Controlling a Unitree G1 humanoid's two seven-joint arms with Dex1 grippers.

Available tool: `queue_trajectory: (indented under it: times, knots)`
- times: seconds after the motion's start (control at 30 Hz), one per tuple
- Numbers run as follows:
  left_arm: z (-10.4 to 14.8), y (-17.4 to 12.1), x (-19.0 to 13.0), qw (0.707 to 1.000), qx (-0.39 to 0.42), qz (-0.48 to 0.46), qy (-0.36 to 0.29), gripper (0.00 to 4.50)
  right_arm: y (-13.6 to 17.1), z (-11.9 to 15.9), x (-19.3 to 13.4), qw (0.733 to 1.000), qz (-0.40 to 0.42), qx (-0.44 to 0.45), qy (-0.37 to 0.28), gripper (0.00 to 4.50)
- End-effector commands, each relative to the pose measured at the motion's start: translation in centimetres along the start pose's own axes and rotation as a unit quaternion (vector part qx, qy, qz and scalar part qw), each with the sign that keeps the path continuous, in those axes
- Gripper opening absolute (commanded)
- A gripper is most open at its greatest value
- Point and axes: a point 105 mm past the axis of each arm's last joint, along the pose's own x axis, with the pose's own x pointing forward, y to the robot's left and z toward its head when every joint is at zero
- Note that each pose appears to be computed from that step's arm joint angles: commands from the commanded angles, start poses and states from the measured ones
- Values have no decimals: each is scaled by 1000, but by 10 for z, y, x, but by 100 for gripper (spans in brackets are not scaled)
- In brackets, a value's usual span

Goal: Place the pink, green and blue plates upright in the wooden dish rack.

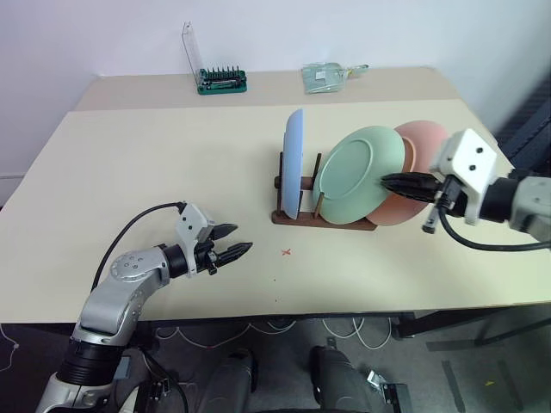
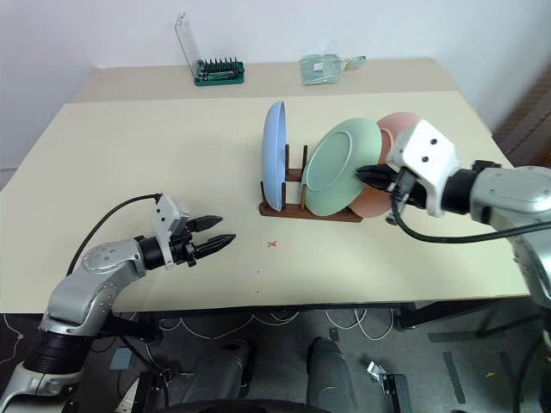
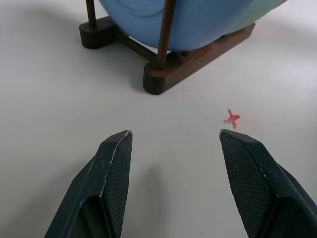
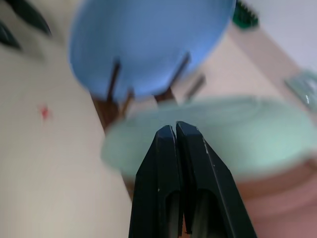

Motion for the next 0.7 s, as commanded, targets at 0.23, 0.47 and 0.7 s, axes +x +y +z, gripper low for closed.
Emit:
queue_trajectory:
  times: [0.23, 0.47, 0.7]
  knots:
    - [17, -13, 3, 998, 25, -43, -30, 288, -3, -7, 3, 998, -23, -46, 30, 5]
    - [14, -13, 3, 999, 23, -34, -26, 288, 2, 19, 25, 997, -15, -68, -31, 5]
    - [13, -14, 0, 999, 20, -28, -26, 288, 3, 38, 23, 994, -8, -79, -69, 5]
